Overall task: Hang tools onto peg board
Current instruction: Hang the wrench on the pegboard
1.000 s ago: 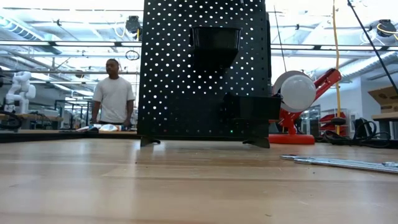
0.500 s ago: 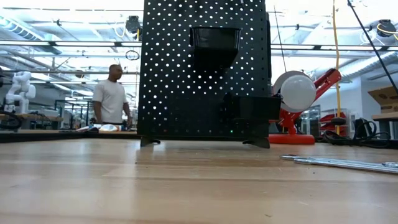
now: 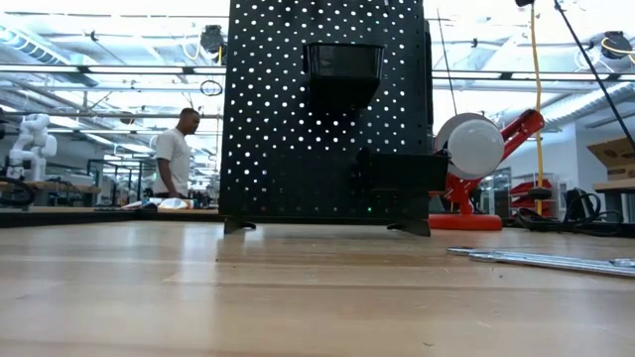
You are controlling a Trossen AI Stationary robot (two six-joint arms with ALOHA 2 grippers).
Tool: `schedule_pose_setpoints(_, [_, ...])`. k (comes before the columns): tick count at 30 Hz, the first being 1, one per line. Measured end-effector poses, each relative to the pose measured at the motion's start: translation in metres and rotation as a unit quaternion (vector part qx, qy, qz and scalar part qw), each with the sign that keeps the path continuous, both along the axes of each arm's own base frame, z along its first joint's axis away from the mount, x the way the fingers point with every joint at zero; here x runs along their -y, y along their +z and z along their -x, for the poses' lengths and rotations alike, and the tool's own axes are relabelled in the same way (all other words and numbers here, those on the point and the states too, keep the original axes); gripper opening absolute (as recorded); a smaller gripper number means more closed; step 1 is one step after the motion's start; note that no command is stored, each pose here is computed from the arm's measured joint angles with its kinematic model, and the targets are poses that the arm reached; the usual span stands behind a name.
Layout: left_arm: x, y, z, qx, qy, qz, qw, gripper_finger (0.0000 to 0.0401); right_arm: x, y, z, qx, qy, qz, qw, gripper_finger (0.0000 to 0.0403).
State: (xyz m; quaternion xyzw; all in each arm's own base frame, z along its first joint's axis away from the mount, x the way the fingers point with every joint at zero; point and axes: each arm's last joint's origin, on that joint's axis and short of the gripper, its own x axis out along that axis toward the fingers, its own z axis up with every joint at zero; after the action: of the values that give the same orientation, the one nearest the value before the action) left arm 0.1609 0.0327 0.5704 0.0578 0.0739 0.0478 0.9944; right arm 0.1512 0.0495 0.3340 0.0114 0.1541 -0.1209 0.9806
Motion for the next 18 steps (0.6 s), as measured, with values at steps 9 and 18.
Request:
schedule_pose_setpoints(9, [-0.001,0.000,0.000,-0.001,0.012,-0.004,1.000,0.0105,-0.033,-0.078,-0.037,-0.111,0.041,-0.145,0.982,0.0226])
schedule_pose_setpoints(18, [-0.001,0.000,-0.001,-0.002,0.022,-0.006,1.000,0.0105,-0.072,-0.134,-0.069,-0.189,0.021,-0.201,0.961,0.0226])
